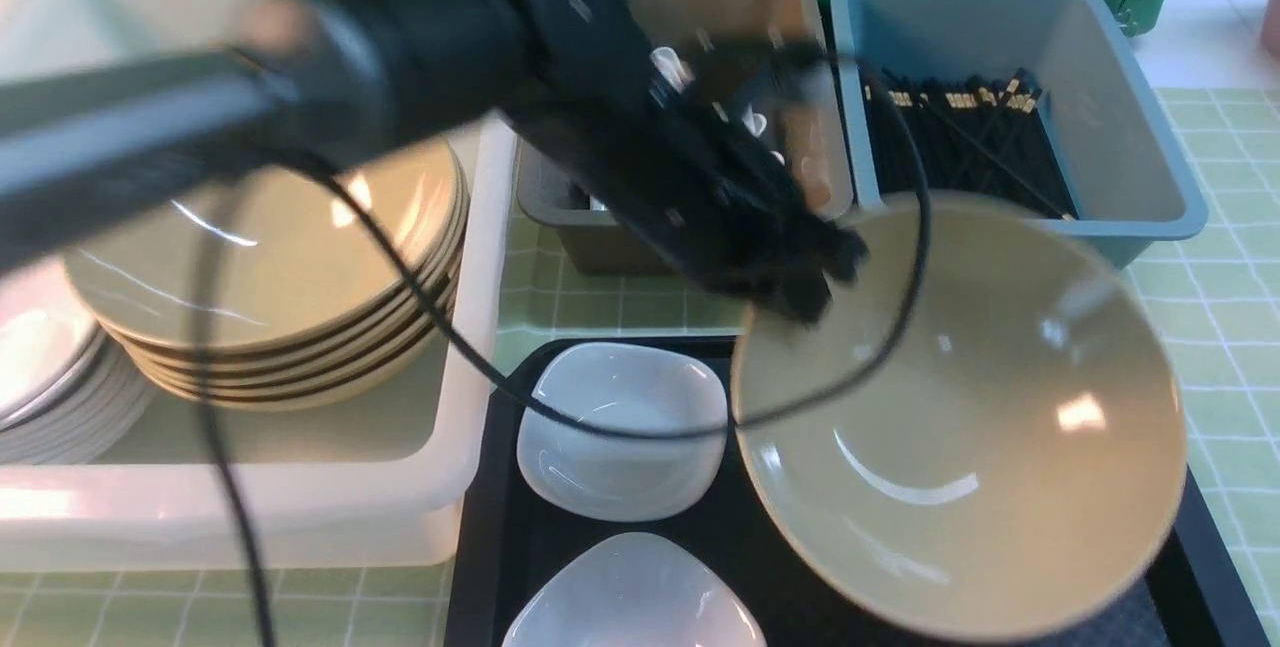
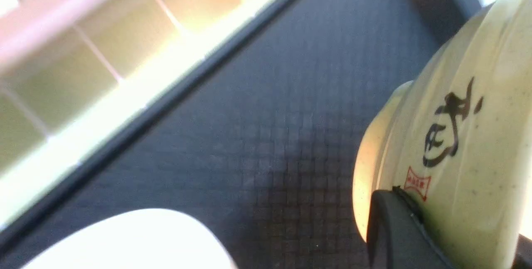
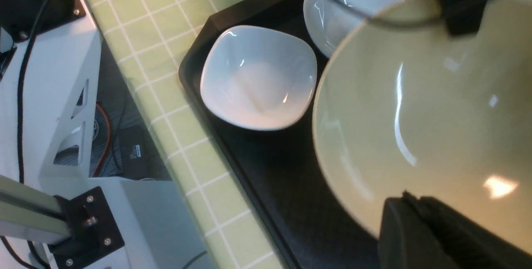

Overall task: On green table put chopsticks spoon bowls plates into blue grey white boxes.
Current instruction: 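Grasp the large bowl on the tray by its rim, then place the tan bowl onto the bowl stack in the left bin with the left gripper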

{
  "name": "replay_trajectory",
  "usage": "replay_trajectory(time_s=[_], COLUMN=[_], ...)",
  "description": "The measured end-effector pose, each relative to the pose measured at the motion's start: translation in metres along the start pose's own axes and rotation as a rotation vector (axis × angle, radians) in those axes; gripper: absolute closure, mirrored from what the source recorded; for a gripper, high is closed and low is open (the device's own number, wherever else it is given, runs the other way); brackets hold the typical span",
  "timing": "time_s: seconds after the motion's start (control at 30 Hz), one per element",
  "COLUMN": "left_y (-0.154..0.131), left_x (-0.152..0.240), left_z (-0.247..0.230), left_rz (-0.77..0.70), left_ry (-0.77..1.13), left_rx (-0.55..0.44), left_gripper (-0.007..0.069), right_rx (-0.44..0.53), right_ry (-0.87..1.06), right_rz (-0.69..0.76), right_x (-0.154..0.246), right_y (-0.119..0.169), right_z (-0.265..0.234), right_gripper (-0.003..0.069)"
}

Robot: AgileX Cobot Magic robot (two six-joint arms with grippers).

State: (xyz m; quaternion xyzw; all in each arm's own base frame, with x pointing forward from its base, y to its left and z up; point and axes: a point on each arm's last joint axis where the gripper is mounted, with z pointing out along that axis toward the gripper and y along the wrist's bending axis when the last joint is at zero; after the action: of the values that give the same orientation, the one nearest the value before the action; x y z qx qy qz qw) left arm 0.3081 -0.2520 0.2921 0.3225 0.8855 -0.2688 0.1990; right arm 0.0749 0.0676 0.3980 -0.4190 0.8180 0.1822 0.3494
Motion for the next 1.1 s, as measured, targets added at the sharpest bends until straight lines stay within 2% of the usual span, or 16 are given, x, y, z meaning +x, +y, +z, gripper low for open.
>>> replay_trajectory(time_s=[0.2, 0.23, 0.4, 0.43, 0.5, 0.57, 0.67, 0.77, 0.87, 1.1], left_y=[0.018, 0.02, 0.047, 0.048, 0.066, 0.076, 0.098, 0.11, 0.129, 0.151], left_x=[-0.002, -0.002, 0.013, 0.015, 0.034, 0.049, 0.098, 0.136, 0.171, 0.205], left_z=[-0.077, -0.078, -0.163, -0.166, -0.207, -0.227, -0.259, -0.266, -0.248, -0.212], left_rz=[-0.032, -0.036, -0.123, -0.128, -0.205, -0.261, -0.44, -0.597, -0.774, -0.947], left_ry=[-0.125, -0.127, -0.272, -0.277, -0.34, -0.373, -0.431, -0.499, -0.553, -0.624], left_rx=[-0.067, -0.07, -0.184, -0.19, -0.275, -0.327, -0.457, -0.528, -0.543, -0.586], left_gripper=[0.0608, 0.0608, 0.0608, 0.0608, 0.0608, 0.0608, 0.0608, 0.0608, 0.0608, 0.0608], right_rx=[-0.006, -0.006, -0.006, -0.006, -0.006, -0.007, -0.022, -0.031, -0.028, -0.028], right_ry=[0.01, 0.01, 0.01, 0.01, 0.01, 0.008, -0.026, -0.055, -0.072, -0.074], right_rz=[-0.001, -0.001, -0.001, -0.001, -0.001, 0.0, 0.009, 0.016, 0.017, 0.009], right_x=[0.001, 0.001, 0.001, 0.001, 0.001, 0.001, -0.002, -0.005, -0.007, -0.007], right_y=[0.001, 0.001, 0.001, 0.001, 0.001, 0.001, 0.002, 0.003, 0.002, 0.003], right_z=[0.0, 0.0, 0.0, 0.0, 0.0, 0.0, 0.0, 0.0, 0.0, 0.0], right_gripper=[0.0621, 0.0621, 0.0615, 0.0615, 0.0612, 0.0612, 0.0612, 0.0612, 0.0612, 0.0612])
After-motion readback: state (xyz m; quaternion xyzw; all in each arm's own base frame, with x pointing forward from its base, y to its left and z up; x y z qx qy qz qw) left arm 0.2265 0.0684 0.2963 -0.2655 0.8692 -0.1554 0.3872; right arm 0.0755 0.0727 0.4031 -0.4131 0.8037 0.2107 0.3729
